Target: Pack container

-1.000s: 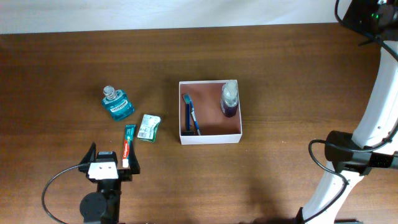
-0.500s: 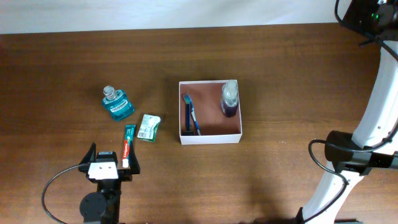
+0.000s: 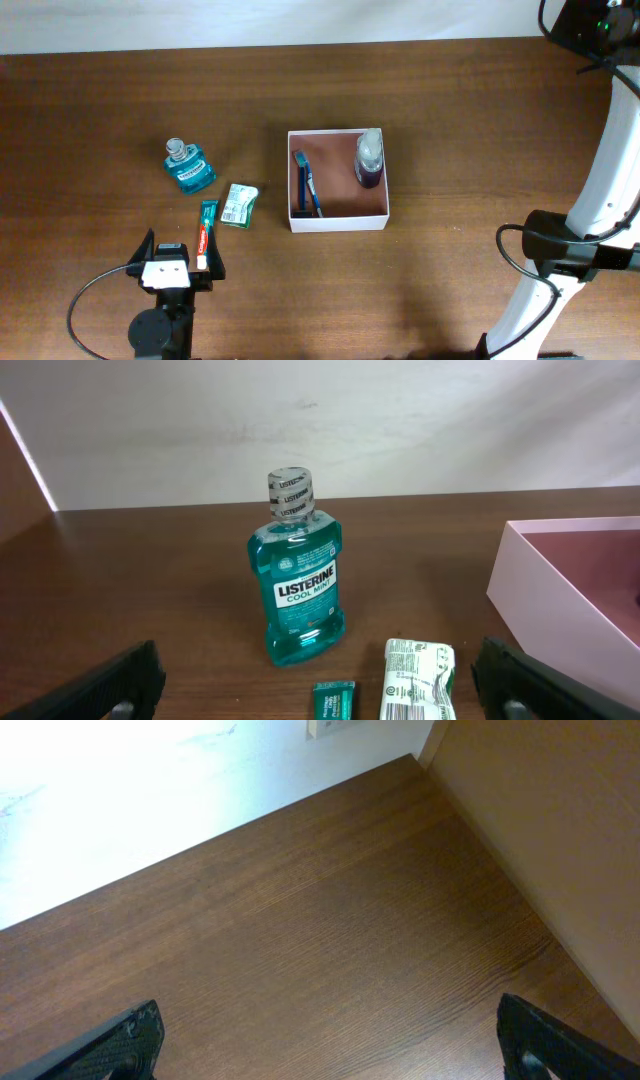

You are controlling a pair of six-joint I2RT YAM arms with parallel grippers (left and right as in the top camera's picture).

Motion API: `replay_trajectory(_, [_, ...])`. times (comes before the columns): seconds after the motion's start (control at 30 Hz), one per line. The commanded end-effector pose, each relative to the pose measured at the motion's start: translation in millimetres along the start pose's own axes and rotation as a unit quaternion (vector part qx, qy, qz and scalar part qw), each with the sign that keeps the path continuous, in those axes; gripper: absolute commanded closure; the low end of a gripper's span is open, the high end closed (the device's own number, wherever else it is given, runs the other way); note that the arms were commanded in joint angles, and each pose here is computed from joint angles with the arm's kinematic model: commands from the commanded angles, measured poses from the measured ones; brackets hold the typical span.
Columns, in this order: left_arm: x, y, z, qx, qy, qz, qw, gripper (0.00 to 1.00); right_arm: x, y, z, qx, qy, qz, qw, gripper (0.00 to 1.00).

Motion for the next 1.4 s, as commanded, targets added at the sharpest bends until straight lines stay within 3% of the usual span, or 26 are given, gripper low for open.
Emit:
replay_trajectory(0.0, [-0.3, -0.9, -1.0, 0.008, 0.001, -0.002, 1.000, 0.00, -5.1, -4.1, 2.2, 0.003, -0.007, -0.006, 1.000, 0.02])
replay_trajectory(0.3, [-0.5, -0.6, 9.2, 0.008, -0.023, -0.001, 1.000, 0.01, -5.1, -4.1, 2.2, 0.003, -0.007, -0.006, 1.000, 0.02])
replay_trajectory(0.43, [-3.5, -24.7, 20.3, 0.013, -0.049, -0.086, 0.995, 0.01, -5.1, -4.0, 2.2, 0.003, -0.007, -0.006, 1.000, 0.02])
replay_trajectory(0.5, [-4.9, -26.5, 29.9, 0.015, -0.072, -0.091, 0.993, 0.01, -5.1, -4.1, 2.2, 0.003, -0.007, -0.006, 1.000, 0.02])
replay_trajectory(0.67, [-19.9, -45.8, 69.5, 0.027, -0.146, -0.159, 0.976, 0.01, -5.1, -4.1, 2.2, 0.003, -0.007, -0.006, 1.000, 0.02])
replay_trajectory(0.87, [-33.2, -40.8, 139.5, 0.036, -0.140, -0.138, 0.980, 0.01, -5.1, -4.1, 2.2, 0.003, -0.007, -0.006, 1.000, 0.02])
replay_trajectory(1.0, [-21.9, -35.4, 189.7, 0.037, -0.068, -0.119, 0.990, 0.01, -5.1, -4.1, 2.2, 0.003, -0.007, -0.006, 1.000, 0.02])
replay_trajectory(1.1, [2.1, -32.6, 215.3, 0.024, 0.046, -0.111, 0.993, 0.01, -5.1, -4.0, 2.2, 0.003, -0.007, -0.006, 1.000, 0.02])
replay_trajectory(1.37, [54.3, -32.8, 232.1, -0.001, 0.254, -0.112, 0.961, 0.01, -5.1, -4.1, 2.2, 0.003, -0.007, -0.006, 1.000, 0.01])
Point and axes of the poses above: each gripper's point midway between its finger pads, its own x axis out along the fingers, its own y axis along the line the jaws close on, z = x × y, the point moved 3 cm from there along -x, back along the fingers, and after that the axes turned 3 degrees about -x, right-handed, at the moved point
